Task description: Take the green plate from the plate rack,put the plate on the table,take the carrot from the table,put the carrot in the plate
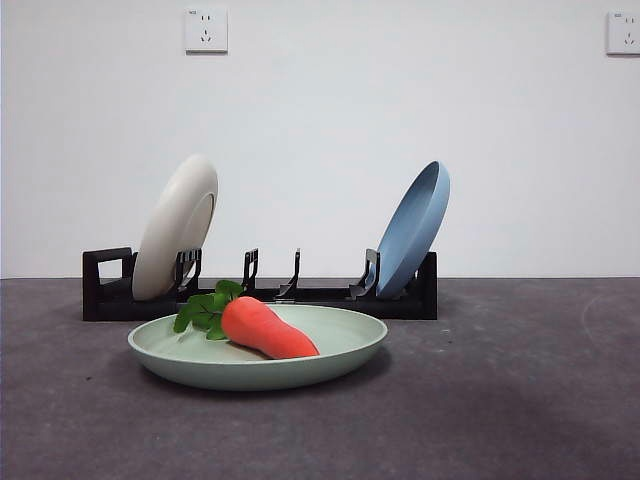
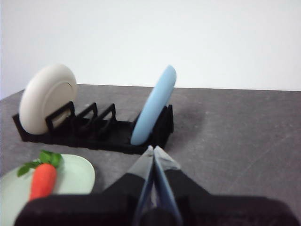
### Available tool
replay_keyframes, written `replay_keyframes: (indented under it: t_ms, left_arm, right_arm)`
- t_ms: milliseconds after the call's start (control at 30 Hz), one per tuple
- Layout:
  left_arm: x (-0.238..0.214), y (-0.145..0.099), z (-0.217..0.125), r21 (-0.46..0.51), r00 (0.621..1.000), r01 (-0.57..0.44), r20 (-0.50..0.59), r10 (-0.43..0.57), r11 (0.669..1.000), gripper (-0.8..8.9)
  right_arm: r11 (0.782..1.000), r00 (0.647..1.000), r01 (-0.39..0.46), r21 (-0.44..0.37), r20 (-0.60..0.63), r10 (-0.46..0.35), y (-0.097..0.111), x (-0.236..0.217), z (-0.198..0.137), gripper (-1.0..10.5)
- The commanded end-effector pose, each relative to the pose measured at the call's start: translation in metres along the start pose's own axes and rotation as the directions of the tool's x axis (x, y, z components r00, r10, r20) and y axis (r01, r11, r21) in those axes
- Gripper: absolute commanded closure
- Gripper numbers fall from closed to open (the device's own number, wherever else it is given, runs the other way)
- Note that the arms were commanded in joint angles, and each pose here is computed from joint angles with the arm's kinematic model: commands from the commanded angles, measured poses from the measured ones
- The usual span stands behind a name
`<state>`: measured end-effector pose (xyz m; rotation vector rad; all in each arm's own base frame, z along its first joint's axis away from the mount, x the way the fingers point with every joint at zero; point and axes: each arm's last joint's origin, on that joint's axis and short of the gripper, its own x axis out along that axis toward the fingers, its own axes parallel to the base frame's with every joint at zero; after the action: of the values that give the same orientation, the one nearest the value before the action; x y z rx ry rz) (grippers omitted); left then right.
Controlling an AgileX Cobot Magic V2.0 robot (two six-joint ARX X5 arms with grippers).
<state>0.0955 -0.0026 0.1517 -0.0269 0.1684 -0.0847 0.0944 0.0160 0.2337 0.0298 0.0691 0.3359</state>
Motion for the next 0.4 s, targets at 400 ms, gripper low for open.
replay_keyframes:
  t_ms: [400]
  left_arm:
    - [0.001,0.001,-0.004,-0.008,1.000,-0.006,-0.009,0.006,1.000,8.16]
  right_arm:
    - [0.993,0.993,0.079,0.092,-0.099,-0.070,-0.006,0.005,-0.084,9.5]
